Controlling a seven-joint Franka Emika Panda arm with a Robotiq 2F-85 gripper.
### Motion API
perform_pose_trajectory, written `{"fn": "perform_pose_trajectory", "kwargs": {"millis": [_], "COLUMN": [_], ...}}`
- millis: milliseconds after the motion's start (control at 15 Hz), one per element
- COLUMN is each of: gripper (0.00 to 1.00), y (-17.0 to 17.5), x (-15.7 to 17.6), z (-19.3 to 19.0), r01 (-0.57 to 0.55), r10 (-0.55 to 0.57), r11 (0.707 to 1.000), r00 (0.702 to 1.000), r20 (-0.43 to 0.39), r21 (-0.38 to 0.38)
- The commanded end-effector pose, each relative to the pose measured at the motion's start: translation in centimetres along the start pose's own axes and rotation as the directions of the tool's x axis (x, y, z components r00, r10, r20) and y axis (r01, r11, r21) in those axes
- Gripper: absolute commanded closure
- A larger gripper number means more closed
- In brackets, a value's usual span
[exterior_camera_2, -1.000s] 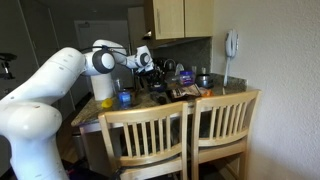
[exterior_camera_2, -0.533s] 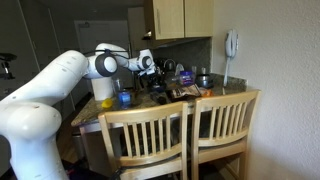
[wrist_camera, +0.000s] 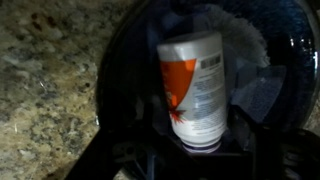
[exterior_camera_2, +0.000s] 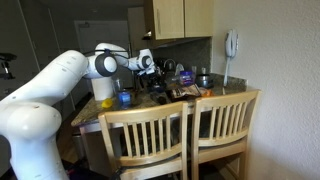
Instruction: Remove the white bottle from the bowl and place it at the front of the counter
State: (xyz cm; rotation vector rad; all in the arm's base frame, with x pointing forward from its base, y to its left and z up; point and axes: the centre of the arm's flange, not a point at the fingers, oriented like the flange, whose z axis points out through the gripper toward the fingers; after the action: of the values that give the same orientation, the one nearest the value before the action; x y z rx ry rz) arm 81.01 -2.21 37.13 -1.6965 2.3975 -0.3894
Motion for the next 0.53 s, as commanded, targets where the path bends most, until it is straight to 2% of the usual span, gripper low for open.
{"fn": "perform_pose_trajectory", "kwargs": {"millis": [0,133,333,467], "gripper": [0.56,0.69,0.7,0.7], "y": [-0.5,-0.5,-0.7,-1.0], "x": [0.5,0.6,0.7,0.5], "z": [-0.1,-0.1,-0.3,-1.7], "r01": [0.004,0.004,0.008,-0.006], "r10": [-0.003,-0.002,-0.004,0.006], "r11": [0.999,0.998,0.998,1.0], "r00": [0.999,0.999,0.999,0.999], "r20": [0.036,0.046,0.049,0.033], "r21": [-0.05,-0.062,-0.067,-0.016]}}
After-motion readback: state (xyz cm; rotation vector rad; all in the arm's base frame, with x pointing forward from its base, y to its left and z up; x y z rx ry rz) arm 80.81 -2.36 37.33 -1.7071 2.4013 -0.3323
